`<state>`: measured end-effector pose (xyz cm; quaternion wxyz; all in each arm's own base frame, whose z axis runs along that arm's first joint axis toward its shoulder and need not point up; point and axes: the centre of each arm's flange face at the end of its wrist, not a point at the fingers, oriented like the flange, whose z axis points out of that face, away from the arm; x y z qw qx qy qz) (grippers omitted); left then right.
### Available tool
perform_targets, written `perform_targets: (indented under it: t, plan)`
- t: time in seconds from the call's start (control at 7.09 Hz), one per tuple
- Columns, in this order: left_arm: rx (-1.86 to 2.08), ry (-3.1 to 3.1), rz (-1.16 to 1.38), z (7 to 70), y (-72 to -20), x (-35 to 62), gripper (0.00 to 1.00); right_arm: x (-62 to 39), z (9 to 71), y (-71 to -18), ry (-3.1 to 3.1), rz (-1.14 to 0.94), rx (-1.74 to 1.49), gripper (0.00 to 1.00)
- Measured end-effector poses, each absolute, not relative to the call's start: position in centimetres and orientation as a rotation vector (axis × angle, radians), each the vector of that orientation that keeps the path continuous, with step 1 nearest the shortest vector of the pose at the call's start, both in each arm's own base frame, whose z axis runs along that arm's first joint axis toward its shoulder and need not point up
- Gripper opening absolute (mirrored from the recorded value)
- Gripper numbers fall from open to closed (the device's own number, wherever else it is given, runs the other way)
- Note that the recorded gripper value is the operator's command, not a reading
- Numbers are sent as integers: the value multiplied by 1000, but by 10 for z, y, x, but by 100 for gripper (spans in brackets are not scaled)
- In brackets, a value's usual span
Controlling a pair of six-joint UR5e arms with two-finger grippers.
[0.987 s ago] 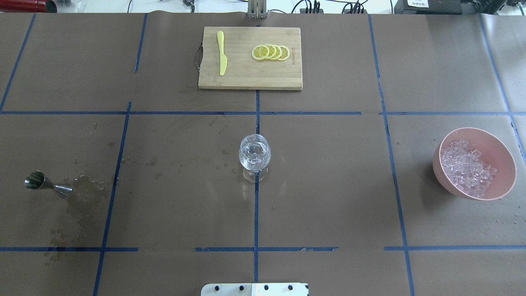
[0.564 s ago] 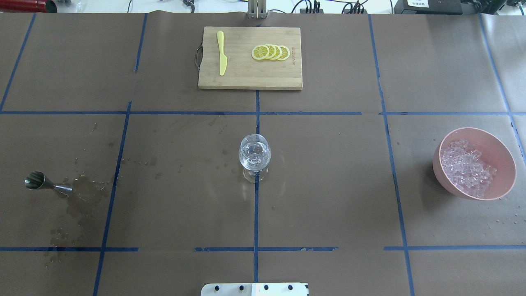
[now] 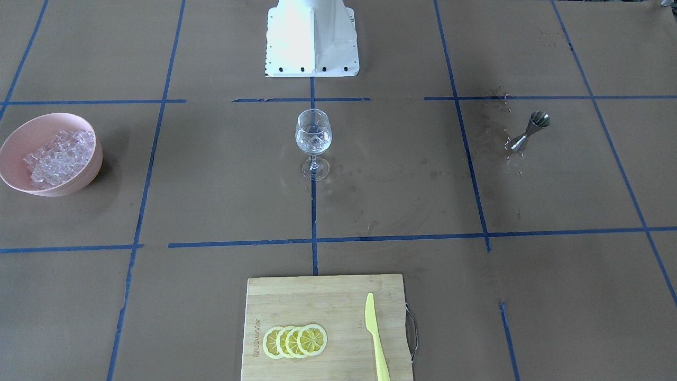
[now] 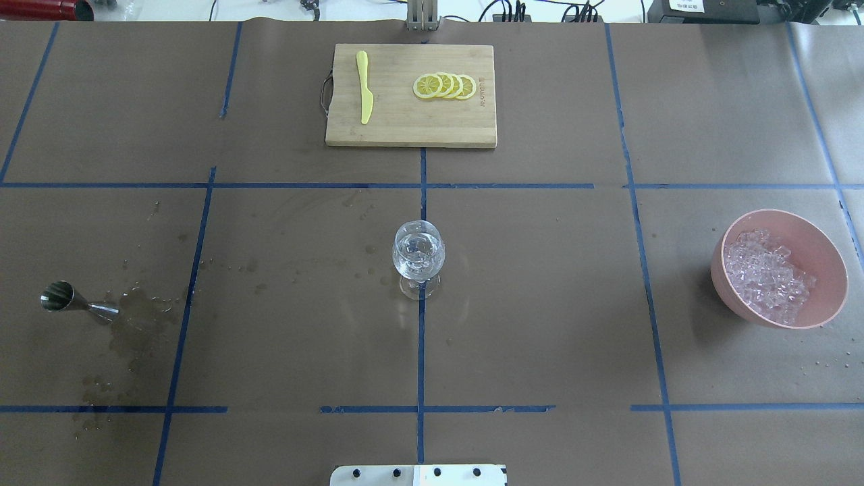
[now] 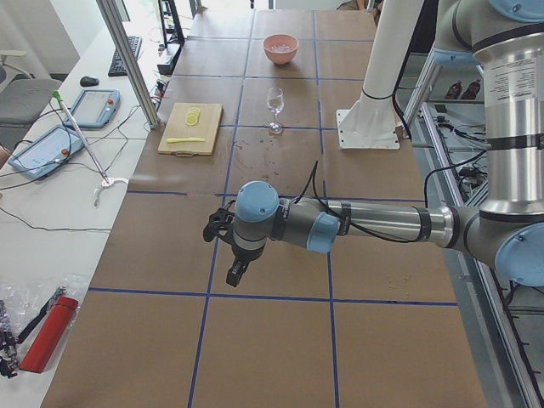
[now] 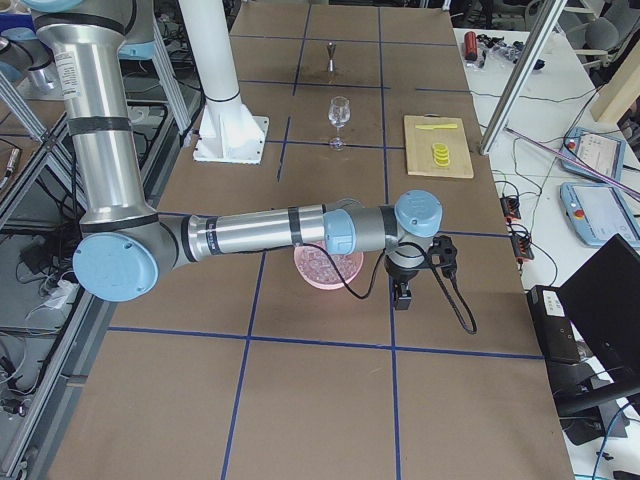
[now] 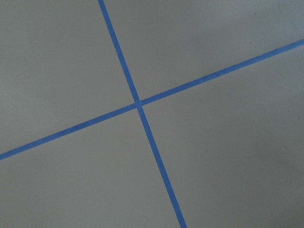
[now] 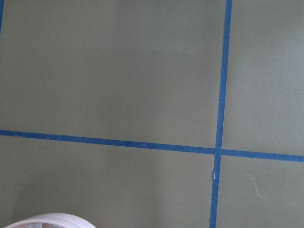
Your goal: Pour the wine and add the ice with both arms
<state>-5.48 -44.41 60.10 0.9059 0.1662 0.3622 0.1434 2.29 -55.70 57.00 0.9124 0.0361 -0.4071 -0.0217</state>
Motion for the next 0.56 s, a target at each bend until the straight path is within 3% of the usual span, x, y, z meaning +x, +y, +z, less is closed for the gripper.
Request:
perform_targets:
  t: [0.56]
  plan:
    - [348, 747, 300, 603, -442, -54, 100, 12, 570, -555, -853, -65, 66, 100]
